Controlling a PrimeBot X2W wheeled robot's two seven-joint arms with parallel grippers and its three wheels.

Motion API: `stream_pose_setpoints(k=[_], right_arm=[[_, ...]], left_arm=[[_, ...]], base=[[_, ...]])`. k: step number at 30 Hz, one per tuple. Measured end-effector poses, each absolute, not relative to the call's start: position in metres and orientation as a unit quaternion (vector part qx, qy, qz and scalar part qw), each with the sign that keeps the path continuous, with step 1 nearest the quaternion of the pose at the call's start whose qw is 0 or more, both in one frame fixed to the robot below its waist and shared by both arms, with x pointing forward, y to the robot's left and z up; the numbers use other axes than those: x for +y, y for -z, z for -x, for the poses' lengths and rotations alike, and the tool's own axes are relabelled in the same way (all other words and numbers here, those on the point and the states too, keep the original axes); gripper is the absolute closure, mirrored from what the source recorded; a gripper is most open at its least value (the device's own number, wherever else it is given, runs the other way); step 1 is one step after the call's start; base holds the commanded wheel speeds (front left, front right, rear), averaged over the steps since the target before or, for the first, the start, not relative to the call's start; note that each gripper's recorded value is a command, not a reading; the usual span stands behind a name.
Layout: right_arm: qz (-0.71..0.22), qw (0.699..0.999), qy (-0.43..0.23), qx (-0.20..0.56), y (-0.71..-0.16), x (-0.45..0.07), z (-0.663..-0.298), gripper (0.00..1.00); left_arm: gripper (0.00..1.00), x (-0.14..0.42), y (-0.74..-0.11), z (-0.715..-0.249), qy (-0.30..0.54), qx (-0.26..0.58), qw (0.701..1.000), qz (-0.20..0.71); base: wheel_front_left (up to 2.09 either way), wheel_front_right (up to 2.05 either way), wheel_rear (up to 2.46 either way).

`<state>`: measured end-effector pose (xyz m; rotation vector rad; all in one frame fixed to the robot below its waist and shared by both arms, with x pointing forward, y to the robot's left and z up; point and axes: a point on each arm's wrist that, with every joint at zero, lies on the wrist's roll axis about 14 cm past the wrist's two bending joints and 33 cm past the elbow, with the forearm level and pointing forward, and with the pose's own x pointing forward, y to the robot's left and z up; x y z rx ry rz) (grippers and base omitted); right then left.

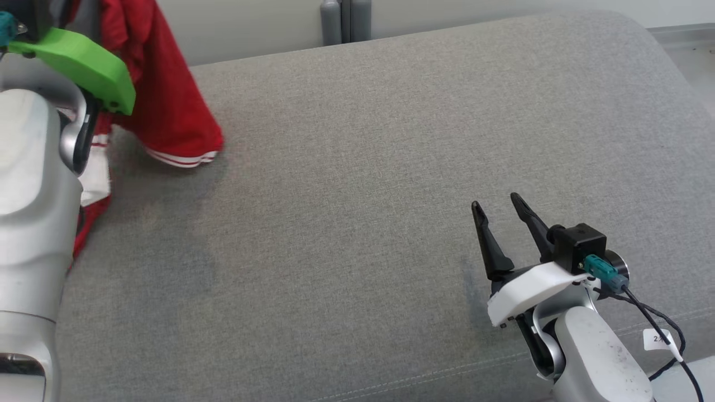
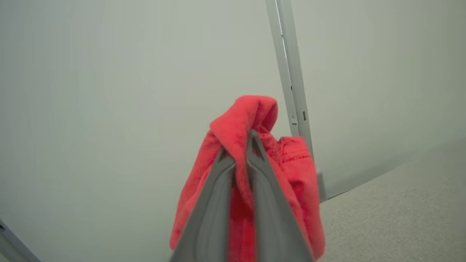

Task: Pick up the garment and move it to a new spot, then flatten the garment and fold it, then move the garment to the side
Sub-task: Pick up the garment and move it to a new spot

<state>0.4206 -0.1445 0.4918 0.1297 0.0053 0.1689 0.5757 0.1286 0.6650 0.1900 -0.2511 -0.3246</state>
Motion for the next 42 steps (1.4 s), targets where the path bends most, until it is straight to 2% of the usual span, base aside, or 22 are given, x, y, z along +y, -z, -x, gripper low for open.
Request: stream_pose_setpoints(k=[8, 19, 30, 36, 42], right_arm=[[-0.074, 0.995, -0.061, -0.004, -0.494, -0.16, -0.412, 0.0], [-0.08, 0.997, -0.013, -0.01, -0.496, -0.193, -0.394, 0.0], [-0.085, 0.996, 0.018, -0.014, -0.497, -0.214, -0.382, 0.0], [-0.086, 0.996, 0.023, -0.013, -0.496, -0.217, -0.384, 0.0], [-0.084, 0.996, 0.007, -0.007, -0.492, -0.206, -0.391, 0.0]], left_arm=[[1.0, 0.064, -0.683, -0.555, 0.241, -0.15, 0.957, -0.069], [1.0, -0.034, -0.707, -0.509, 0.359, -0.176, 0.915, -0.048], [1.0, -0.099, -0.711, -0.471, 0.439, -0.18, 0.88, -0.028], [1.0, -0.094, -0.678, -0.475, 0.431, -0.138, 0.891, 0.009], [1.0, -0.051, -0.61, -0.488, 0.371, -0.062, 0.926, 0.038]], base=[[0.0, 0.0, 0.0], [0.0, 0.0, 0.0], [0.0, 0.0, 0.0], [0.0, 0.0, 0.0], [0.0, 0.0, 0.0]])
